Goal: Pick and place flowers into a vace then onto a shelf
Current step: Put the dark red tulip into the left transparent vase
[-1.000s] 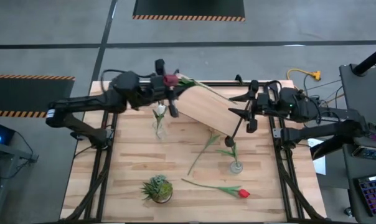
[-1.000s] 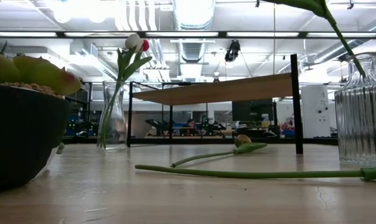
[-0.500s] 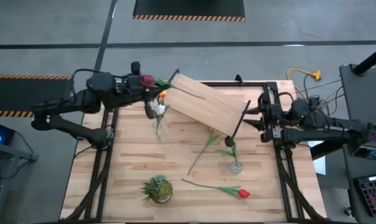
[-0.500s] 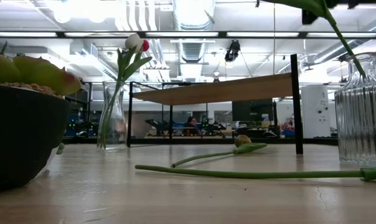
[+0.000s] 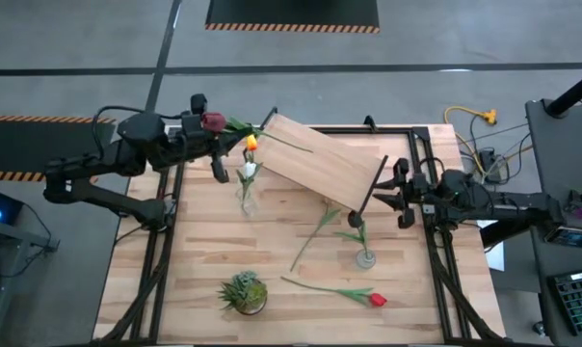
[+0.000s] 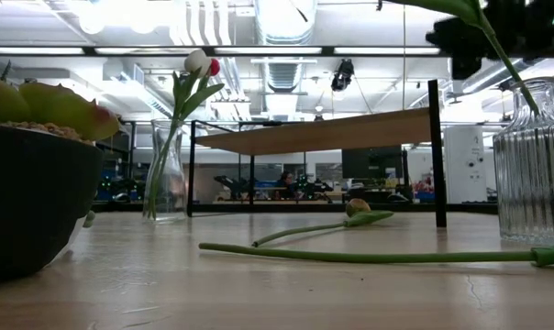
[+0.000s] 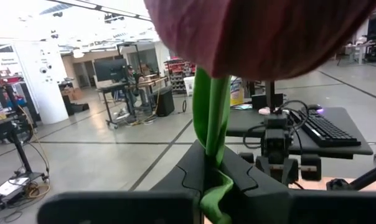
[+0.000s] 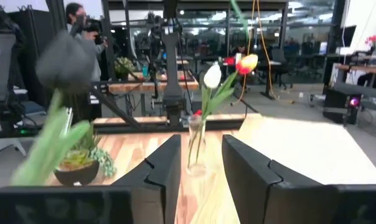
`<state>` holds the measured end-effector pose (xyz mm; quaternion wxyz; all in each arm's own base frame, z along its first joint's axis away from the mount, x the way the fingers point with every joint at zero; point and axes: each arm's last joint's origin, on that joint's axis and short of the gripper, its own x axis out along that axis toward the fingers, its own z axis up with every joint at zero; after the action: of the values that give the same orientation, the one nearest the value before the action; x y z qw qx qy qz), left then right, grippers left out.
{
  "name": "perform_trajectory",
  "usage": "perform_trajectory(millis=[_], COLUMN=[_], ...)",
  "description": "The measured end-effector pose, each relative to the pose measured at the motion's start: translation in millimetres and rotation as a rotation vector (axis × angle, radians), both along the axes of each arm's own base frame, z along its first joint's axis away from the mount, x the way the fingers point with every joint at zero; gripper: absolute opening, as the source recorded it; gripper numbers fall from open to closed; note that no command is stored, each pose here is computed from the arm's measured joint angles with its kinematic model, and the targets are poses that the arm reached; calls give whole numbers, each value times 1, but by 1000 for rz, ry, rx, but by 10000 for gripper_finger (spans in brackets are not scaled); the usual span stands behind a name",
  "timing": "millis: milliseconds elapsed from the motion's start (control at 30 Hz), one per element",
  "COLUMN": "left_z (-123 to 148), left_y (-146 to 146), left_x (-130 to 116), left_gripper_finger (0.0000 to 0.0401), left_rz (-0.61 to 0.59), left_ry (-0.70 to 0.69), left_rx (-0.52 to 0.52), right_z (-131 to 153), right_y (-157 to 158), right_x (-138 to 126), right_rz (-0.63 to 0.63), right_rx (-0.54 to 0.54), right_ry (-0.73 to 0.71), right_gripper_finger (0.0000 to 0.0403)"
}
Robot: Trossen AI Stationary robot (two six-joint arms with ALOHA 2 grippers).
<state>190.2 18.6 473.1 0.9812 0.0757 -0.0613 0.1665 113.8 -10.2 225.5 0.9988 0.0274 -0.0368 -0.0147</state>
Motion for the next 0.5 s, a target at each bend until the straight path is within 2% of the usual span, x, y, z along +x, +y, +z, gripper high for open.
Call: perform_trajectory(millis=[300,500], left_z=[16,22], left_y=[-1,-1], left_x=[-9,-15], left_gripper_finger=[0,0], left_rz=[-3,-8], left_ry=[-35,-16], left_rx=[-9,-31], right_z=[-22,-33], right_y=[0,0], right_x=[2,2], right_rz=[13,7], right_rx=[67,49], right_ry=[44,74], right_gripper_finger=[107,100])
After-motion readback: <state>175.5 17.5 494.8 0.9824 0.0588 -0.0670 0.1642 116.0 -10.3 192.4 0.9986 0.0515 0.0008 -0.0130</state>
